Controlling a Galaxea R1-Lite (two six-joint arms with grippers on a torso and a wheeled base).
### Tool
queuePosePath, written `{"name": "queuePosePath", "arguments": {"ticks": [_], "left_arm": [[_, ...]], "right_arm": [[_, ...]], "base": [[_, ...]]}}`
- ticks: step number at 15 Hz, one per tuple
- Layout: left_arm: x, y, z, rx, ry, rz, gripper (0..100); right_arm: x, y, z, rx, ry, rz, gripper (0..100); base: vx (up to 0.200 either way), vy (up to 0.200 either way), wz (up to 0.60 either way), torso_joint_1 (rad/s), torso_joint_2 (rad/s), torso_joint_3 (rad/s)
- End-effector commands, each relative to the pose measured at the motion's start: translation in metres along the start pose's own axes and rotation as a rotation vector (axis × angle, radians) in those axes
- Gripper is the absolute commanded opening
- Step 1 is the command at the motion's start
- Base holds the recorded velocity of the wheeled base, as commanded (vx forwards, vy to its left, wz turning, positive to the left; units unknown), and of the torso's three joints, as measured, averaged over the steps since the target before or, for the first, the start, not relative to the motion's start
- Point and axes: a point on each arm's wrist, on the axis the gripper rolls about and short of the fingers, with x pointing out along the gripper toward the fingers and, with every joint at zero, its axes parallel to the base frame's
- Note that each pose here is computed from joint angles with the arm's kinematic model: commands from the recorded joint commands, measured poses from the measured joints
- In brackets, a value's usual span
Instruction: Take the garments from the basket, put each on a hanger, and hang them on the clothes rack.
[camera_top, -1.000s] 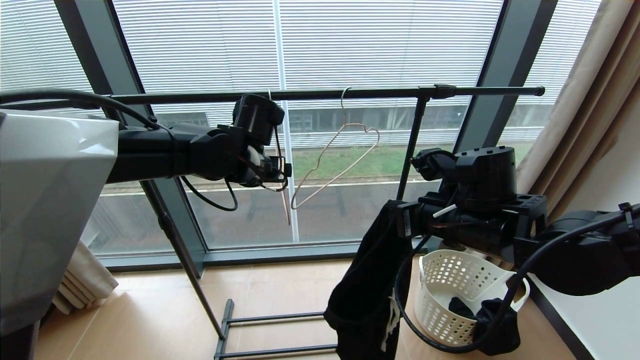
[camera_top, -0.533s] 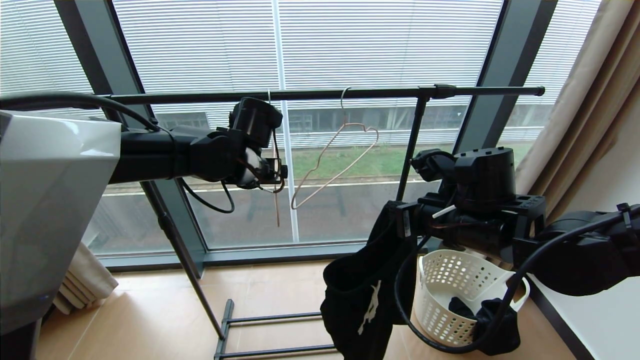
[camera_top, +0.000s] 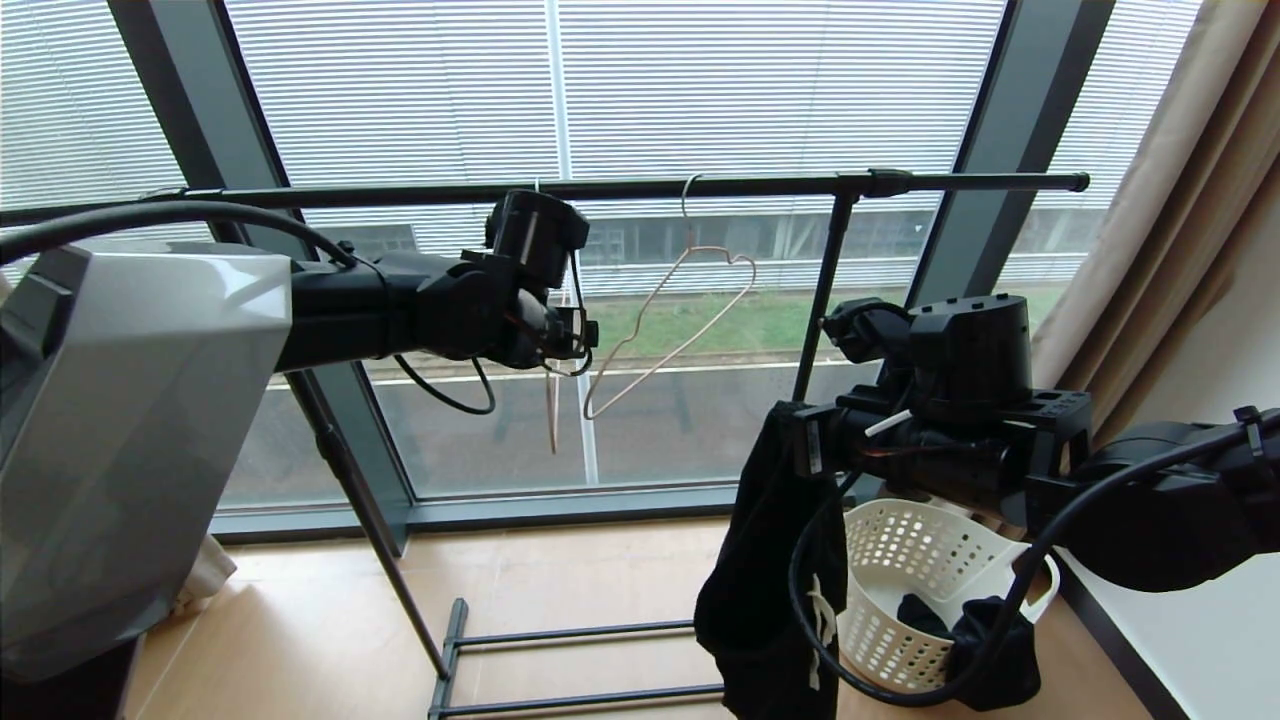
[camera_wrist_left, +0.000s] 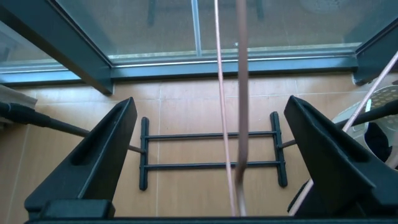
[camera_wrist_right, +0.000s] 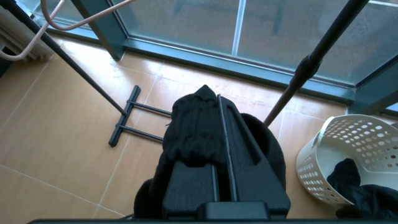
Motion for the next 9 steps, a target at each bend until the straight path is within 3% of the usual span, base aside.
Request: {"name": "queuePosePath", "arguments": {"ticks": [1,4,5,9], "left_arm": [[0.0075,-0.0048,-0.0059,0.009,0.013,0.000,100],[0.0099,-0.0056,-0.0082,0.013,0.019,0.003,100],[0.0100,-0.0056,-0.0086,0.012,0.021,0.003,0],[0.0087,-0.0043,-0.0070,0.007,0.016,0.005,0]], "right_arm": [[-0.0001,0.0002,0.0002,0.000,-0.001,0.001,0],[-0.0001,0.0002,0.0002,0.000,-0.001,0.001,0],[0.0003,0.0002,-0.0001,0.000,0.000,0.001,0],[0.0003,0.0002,-0.0001,0.000,0.000,0.001,0]], "base": [[0.000,0.000,0.00,0.000,0.00,0.000],[0.000,0.000,0.00,0.000,0.00,0.000],[0.000,0.000,0.00,0.000,0.00,0.000],[0.000,0.000,0.00,0.000,0.00,0.000]]}}
